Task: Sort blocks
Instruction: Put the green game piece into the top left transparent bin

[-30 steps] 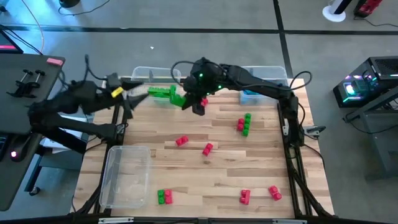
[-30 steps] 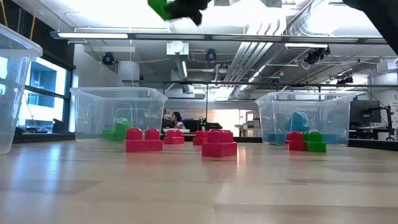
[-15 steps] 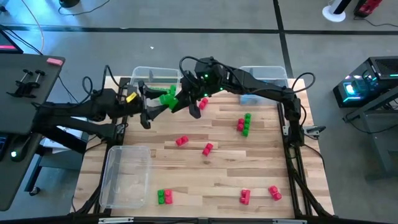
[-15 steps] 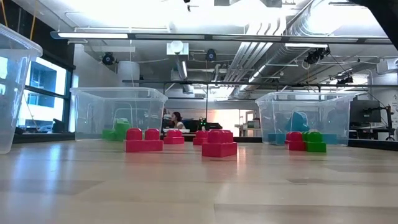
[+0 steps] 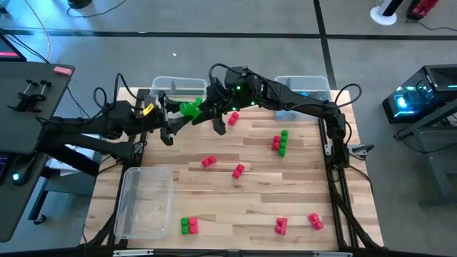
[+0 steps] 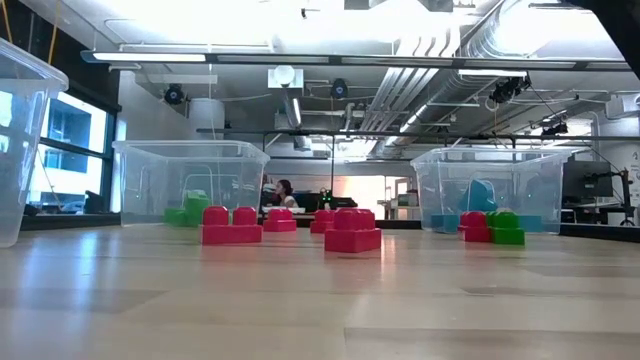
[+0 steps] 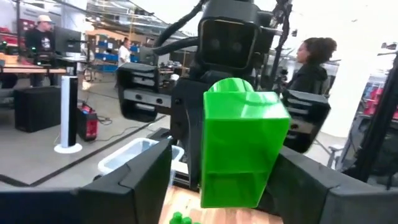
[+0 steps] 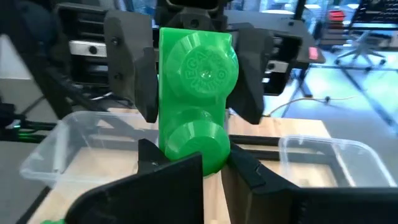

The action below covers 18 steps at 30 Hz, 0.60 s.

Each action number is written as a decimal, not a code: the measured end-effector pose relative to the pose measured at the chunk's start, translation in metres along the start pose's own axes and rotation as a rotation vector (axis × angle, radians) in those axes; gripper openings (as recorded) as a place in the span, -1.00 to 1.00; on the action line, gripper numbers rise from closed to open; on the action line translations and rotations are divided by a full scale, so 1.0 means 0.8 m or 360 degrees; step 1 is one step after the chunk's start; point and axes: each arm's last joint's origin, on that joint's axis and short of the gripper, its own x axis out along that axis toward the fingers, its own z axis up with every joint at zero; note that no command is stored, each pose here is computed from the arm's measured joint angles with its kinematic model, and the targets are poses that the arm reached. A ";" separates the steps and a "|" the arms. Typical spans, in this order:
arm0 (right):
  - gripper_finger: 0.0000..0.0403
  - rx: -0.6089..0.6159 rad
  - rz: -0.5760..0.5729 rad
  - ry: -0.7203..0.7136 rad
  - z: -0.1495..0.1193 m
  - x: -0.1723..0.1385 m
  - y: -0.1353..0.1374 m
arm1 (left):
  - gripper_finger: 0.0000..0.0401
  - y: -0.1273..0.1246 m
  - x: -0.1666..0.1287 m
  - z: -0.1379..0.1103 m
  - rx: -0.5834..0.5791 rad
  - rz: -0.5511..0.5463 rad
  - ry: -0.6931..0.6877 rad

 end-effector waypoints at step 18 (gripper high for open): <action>-0.71 0.0078 -0.0199 0.0036 -0.006 0.014 0.005 | -0.45 0.003 0.000 -0.001 0.0057 0.0138 0.0006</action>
